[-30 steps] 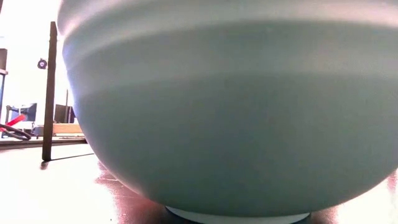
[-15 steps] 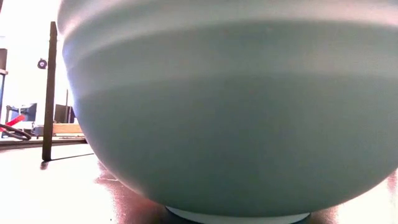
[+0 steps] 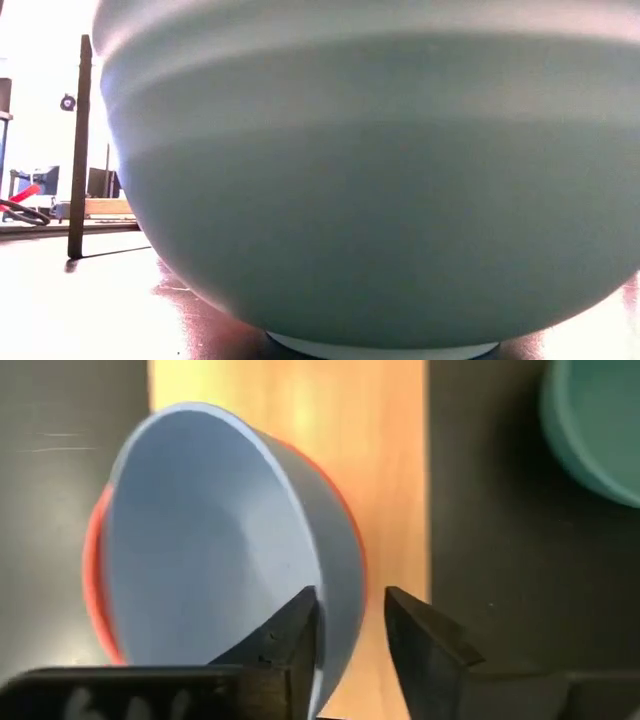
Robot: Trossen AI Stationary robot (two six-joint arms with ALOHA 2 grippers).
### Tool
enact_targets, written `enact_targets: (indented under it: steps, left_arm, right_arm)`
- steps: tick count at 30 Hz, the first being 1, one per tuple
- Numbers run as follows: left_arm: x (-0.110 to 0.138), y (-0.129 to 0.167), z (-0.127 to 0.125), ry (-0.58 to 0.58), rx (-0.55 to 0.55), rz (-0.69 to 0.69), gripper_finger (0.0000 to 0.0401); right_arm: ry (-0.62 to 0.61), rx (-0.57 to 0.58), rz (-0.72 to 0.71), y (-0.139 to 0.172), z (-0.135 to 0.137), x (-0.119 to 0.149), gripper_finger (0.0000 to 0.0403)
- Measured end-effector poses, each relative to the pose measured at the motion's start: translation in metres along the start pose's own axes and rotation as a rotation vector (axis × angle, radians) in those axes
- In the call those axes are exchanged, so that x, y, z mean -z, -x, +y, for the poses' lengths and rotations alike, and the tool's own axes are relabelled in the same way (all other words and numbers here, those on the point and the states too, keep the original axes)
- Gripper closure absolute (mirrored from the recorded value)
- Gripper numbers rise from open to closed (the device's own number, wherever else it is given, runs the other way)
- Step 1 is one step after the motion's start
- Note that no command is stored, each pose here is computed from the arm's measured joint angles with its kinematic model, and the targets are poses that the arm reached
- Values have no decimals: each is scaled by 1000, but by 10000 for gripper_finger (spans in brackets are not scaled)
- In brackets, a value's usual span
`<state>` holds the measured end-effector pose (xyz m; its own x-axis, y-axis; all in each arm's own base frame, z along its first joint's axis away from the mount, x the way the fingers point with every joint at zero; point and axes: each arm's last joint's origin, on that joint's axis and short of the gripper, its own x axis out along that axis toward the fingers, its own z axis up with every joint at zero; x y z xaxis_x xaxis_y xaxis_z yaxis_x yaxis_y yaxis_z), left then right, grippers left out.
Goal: Place and stack bowls onto a shelf
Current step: Stack the blue bowl on top of the orange bowl on the shelf
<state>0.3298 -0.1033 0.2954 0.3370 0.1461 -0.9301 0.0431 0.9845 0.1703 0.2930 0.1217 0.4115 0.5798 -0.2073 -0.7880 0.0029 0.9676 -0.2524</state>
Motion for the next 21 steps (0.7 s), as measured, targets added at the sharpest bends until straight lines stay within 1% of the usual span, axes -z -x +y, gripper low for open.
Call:
enact_targets:
  steps: [6, 7, 16, 21]
  left_arm:
    - [0, -1, -1, 11, 27, 3, 383]
    - [0, -1, -1, 14, 27, 2, 392]
    - [0, -1, -1, 15, 22, 1, 398]
    - [-1, -2, 0, 13, -45, -9, 399]
  right_arm:
    - [0, 0, 0, 0, 0, 0, 252]
    - [0, 0, 0, 0, 0, 0, 251]
    - [-24, 0, 0, 0, 0, 0, 254]
    - [-28, 0, 0, 0, 0, 0, 254]
